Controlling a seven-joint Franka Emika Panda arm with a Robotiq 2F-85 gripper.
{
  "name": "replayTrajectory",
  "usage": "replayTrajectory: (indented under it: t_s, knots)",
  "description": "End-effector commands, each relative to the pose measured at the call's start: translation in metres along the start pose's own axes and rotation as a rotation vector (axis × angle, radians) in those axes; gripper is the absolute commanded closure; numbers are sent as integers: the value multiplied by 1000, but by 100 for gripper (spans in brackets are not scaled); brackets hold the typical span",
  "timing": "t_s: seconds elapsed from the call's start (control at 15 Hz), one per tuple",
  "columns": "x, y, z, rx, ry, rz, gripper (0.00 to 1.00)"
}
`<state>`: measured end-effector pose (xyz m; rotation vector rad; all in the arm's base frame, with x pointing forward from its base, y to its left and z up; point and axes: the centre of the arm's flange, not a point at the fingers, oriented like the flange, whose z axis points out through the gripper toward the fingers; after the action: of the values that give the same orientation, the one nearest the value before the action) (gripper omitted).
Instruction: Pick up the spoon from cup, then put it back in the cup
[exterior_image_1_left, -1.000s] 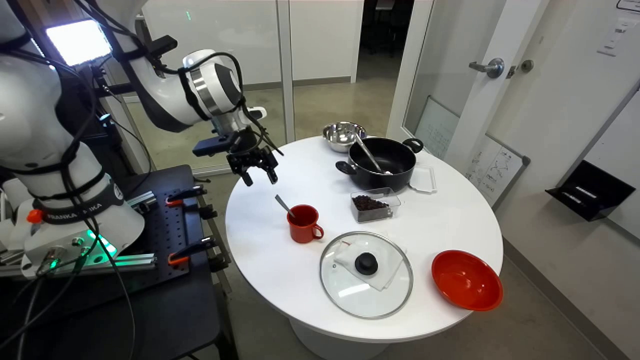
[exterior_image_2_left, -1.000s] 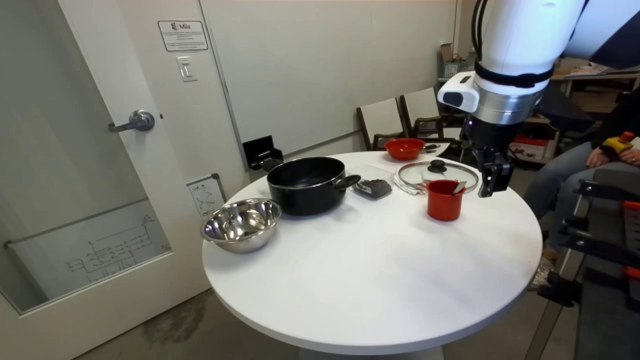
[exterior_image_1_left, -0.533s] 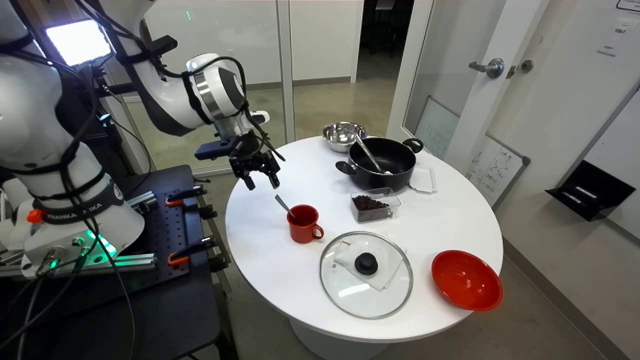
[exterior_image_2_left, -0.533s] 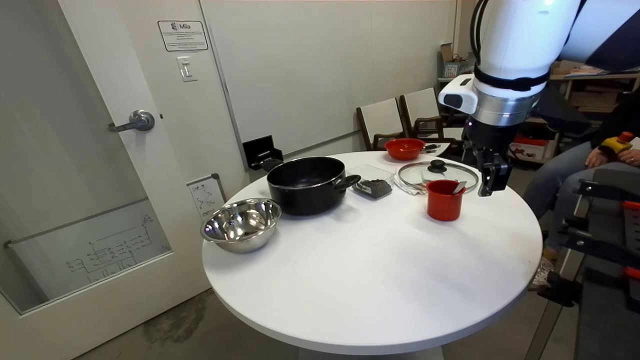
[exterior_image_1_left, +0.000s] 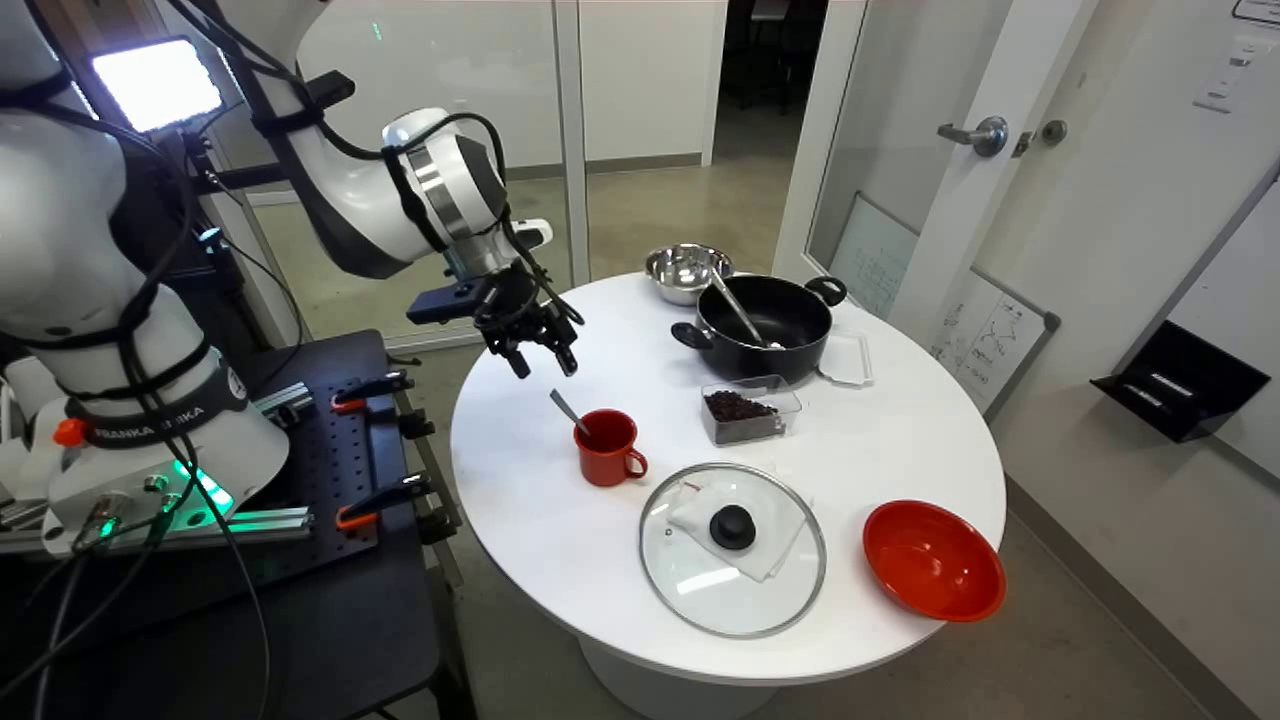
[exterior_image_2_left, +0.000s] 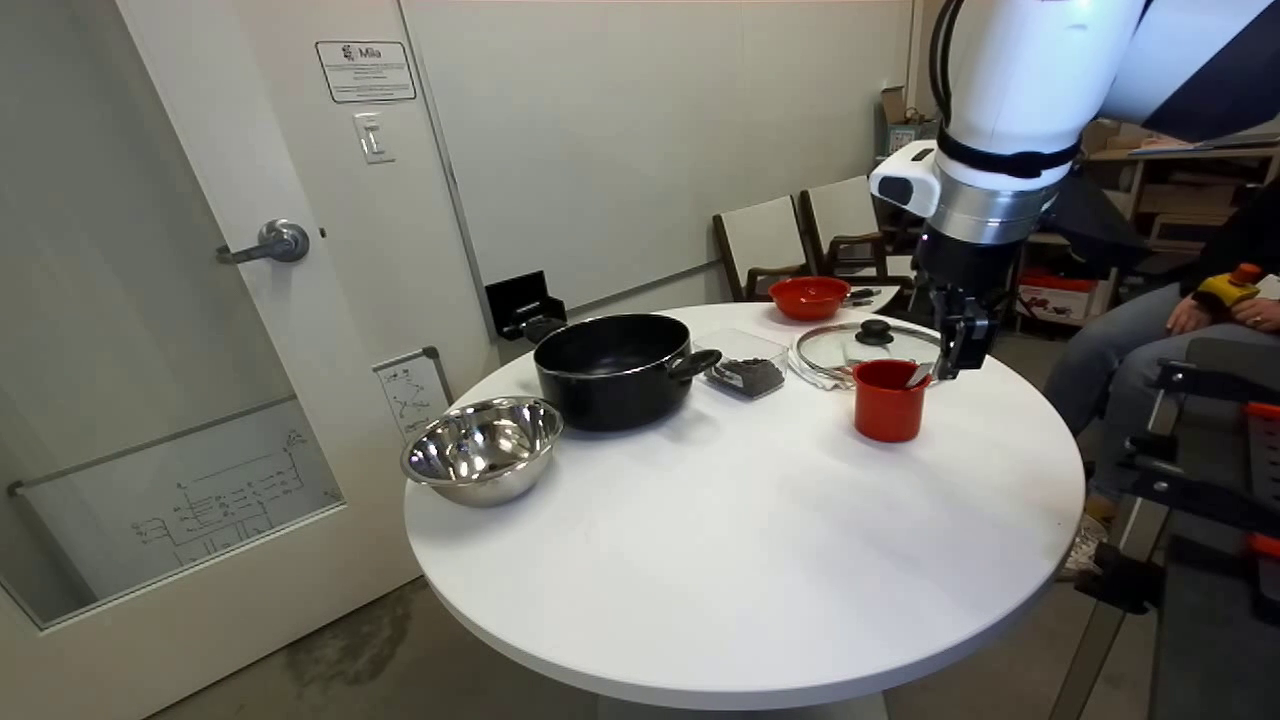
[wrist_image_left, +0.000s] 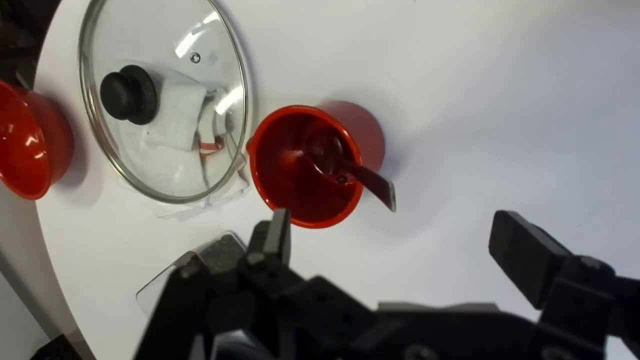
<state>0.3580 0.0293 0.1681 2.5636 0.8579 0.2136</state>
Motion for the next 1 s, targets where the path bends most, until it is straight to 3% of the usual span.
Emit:
replayTrajectory:
  t_s: [0.0, 0.47, 0.93]
  knots:
    - [8, 2, 20, 20, 33, 1, 0]
    - [11, -2, 49, 82, -4, -36, 0]
    - [14, 0, 60, 90, -33, -37, 0]
